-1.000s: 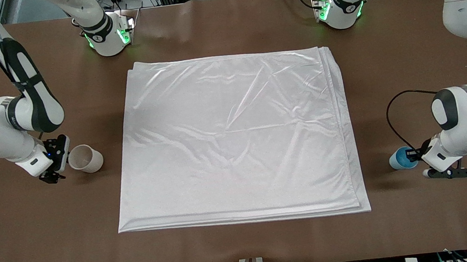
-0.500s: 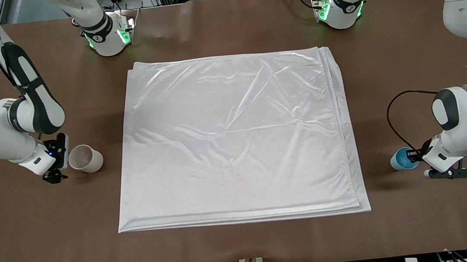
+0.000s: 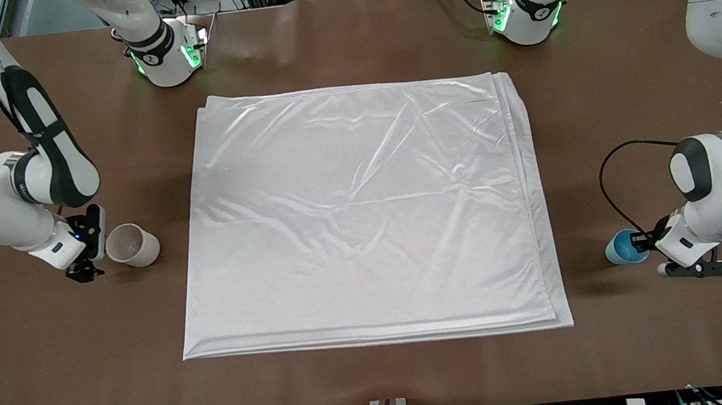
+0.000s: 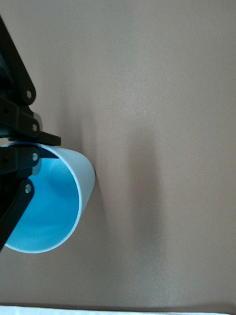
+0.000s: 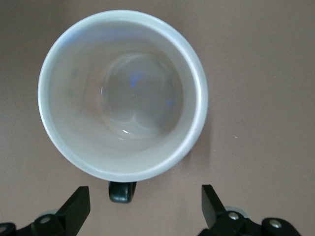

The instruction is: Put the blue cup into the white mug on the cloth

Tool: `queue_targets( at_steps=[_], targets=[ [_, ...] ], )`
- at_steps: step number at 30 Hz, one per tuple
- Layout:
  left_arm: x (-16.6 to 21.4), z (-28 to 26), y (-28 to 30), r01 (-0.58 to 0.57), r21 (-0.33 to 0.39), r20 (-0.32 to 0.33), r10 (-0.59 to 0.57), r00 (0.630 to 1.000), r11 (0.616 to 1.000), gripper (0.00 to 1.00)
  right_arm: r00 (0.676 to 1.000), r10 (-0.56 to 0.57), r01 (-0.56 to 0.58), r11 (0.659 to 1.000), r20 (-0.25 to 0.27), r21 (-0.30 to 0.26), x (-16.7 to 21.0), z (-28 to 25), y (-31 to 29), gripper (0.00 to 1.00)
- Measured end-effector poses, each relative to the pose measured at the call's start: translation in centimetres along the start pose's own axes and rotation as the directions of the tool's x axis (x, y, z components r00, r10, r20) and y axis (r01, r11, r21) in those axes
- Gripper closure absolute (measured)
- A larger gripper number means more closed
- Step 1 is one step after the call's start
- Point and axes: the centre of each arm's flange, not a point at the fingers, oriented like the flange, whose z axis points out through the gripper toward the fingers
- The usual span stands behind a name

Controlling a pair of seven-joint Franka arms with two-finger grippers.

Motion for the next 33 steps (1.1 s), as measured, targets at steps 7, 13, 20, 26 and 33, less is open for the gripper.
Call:
queue_targets(
  at_steps=[7, 13, 20, 26, 33],
  targets=[
    [0.2, -0.5, -0.1, 0.001, 0.002, -0.008, -0.001, 1.000, 1.000, 0.95, 1.000, 0.005, -0.005, 1.000, -0.001, 0.002, -0.1, 1.0, -0.7, 0.01],
    [0.3, -0.8, 0.0, 0.008, 0.003, -0.014, -0.008, 1.000, 1.000, 0.95, 1.000, 0.011, -0.011, 1.000, 0.000, 0.000, -0.4, 1.1, -0.8, 0.27],
    [0.4, -1.1, 0.4, 0.021, 0.001, -0.019, -0.021, 1.000, 1.000, 0.95, 1.000, 0.010, -0.010, 1.000, 0.000, -0.001, -0.4, 1.1, -0.8, 0.62],
    [0.4, -1.1, 0.5, 0.022, 0.000, -0.019, -0.022, 1.000, 1.000, 0.95, 1.000, 0.013, -0.013, 1.000, 0.000, -0.004, -0.4, 1.1, -0.8, 0.81],
    [0.4, -1.1, 0.5, 0.022, 0.000, -0.019, -0.022, 1.000, 1.000, 0.95, 1.000, 0.006, -0.006, 0.999, 0.004, -0.048, 0.5, -0.8, 0.4, 0.81]
  ],
)
